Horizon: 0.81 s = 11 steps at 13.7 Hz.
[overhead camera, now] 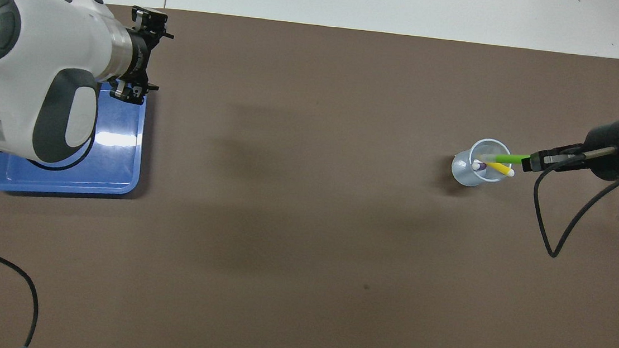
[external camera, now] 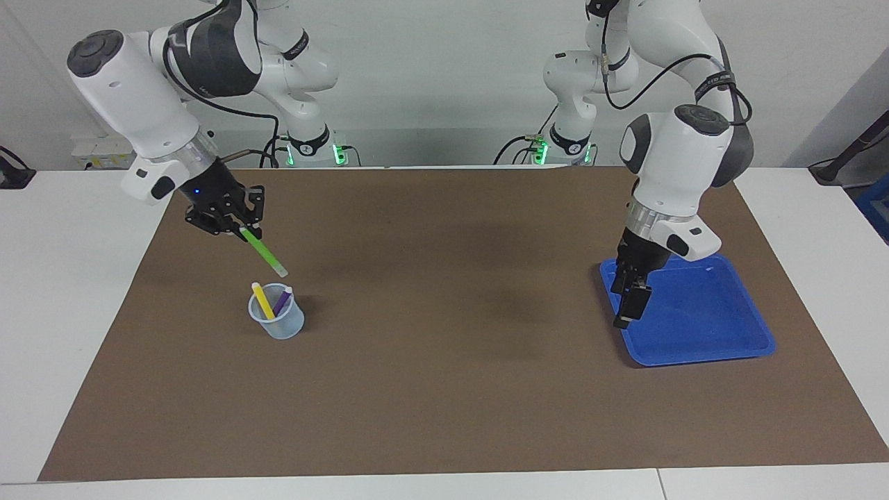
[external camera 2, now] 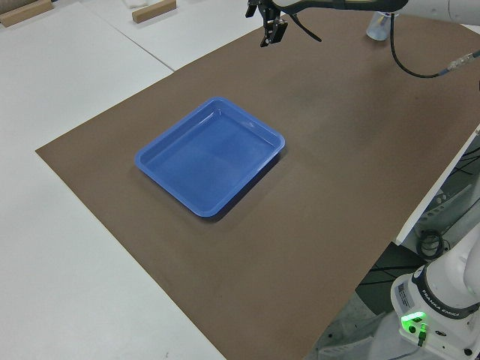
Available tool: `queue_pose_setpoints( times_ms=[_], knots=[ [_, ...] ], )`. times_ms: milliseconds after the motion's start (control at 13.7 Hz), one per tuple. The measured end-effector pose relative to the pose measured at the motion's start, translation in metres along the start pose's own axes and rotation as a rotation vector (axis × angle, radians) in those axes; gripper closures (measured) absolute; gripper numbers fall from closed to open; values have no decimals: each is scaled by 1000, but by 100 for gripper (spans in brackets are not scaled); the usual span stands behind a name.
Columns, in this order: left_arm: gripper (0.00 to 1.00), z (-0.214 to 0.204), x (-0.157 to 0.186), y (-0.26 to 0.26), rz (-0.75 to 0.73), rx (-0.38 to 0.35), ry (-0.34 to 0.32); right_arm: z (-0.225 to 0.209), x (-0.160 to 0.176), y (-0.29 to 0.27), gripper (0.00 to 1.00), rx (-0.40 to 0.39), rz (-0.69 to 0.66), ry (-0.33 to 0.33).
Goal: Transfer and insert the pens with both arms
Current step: 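Insert the green pen into the cup while the left gripper withdraws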
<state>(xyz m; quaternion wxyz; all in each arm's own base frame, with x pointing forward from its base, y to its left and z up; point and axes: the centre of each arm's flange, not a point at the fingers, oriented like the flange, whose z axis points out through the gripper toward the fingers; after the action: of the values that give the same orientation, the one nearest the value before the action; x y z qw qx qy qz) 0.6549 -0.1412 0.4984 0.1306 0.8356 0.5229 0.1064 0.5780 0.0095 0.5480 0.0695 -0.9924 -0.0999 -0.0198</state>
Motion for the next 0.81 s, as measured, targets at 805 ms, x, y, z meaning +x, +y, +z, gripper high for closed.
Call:
queue_pose_setpoints(
  times_ms=[805],
  knots=[
    [0, -18, 83, -44, 371, 170, -1, 46, 20, 17, 79, -110, -59, -43]
  ],
)
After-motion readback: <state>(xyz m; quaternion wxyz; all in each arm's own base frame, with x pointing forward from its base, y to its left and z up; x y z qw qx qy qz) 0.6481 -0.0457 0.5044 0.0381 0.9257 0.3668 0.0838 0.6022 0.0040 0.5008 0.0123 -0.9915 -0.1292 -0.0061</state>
